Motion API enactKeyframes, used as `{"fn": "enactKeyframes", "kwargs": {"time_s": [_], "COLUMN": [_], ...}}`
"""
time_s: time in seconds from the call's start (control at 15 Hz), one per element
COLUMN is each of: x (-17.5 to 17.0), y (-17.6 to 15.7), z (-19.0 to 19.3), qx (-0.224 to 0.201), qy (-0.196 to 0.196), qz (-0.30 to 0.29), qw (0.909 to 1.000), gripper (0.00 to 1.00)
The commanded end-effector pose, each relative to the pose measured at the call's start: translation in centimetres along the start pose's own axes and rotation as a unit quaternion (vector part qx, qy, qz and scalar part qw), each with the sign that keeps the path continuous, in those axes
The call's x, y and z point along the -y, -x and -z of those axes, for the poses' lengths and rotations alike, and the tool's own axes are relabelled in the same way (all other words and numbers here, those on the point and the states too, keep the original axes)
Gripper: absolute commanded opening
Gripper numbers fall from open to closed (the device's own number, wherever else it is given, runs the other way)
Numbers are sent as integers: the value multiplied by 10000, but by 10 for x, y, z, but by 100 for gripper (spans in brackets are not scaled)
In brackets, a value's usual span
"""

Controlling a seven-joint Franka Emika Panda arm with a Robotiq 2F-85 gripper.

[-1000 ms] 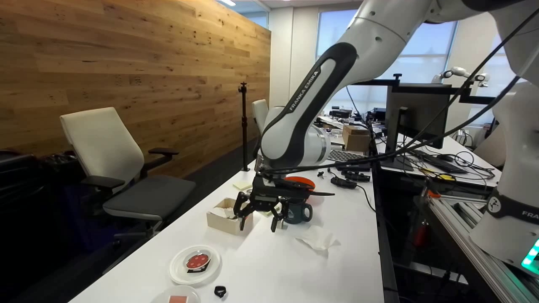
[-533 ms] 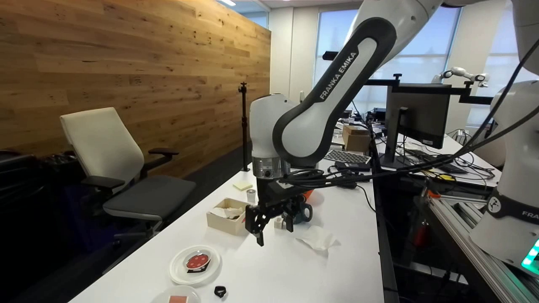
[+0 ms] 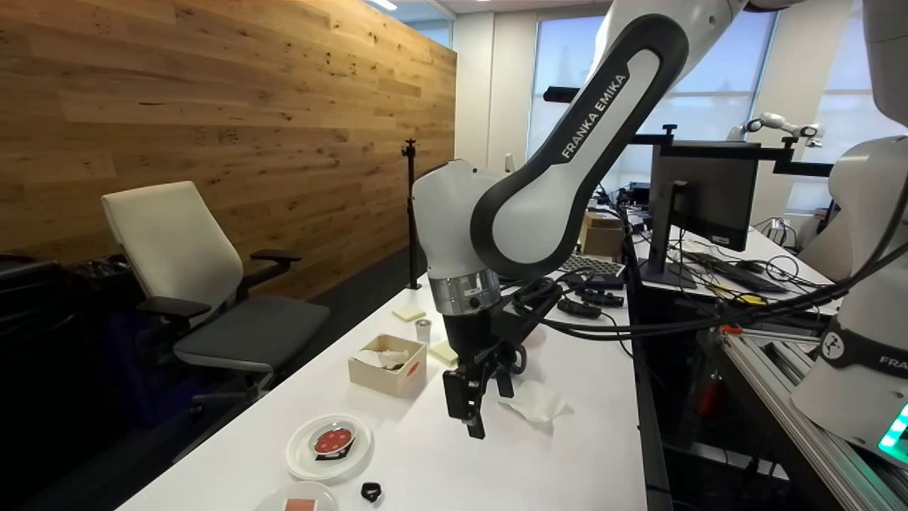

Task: Pick up one of the post-its

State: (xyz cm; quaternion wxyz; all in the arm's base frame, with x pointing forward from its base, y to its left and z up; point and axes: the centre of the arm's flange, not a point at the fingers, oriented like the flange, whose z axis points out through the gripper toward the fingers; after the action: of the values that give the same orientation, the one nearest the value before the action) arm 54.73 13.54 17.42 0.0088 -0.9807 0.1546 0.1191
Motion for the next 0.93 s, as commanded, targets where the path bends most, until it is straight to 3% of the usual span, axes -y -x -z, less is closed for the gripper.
{"fn": "enactKeyframes", "kwargs": {"time_s": [0.0, 0.2, 0.53, 0.67, 0.73, 0.87], "x": [-16, -34, -51, -51, -49, -47], "y": [6, 11, 19, 22, 22, 22], "z": [3, 18, 53, 69, 77, 90], "qx": [73, -71, -621, -866, -1040, -1356], "qy": [168, 508, 982, 896, 712, 415], "qz": [977, 1658, 1987, 1957, 1712, 1571], "qw": [9950, 9848, 9731, 9727, 9771, 9774], "gripper": [100, 100, 100, 100, 100, 100]}}
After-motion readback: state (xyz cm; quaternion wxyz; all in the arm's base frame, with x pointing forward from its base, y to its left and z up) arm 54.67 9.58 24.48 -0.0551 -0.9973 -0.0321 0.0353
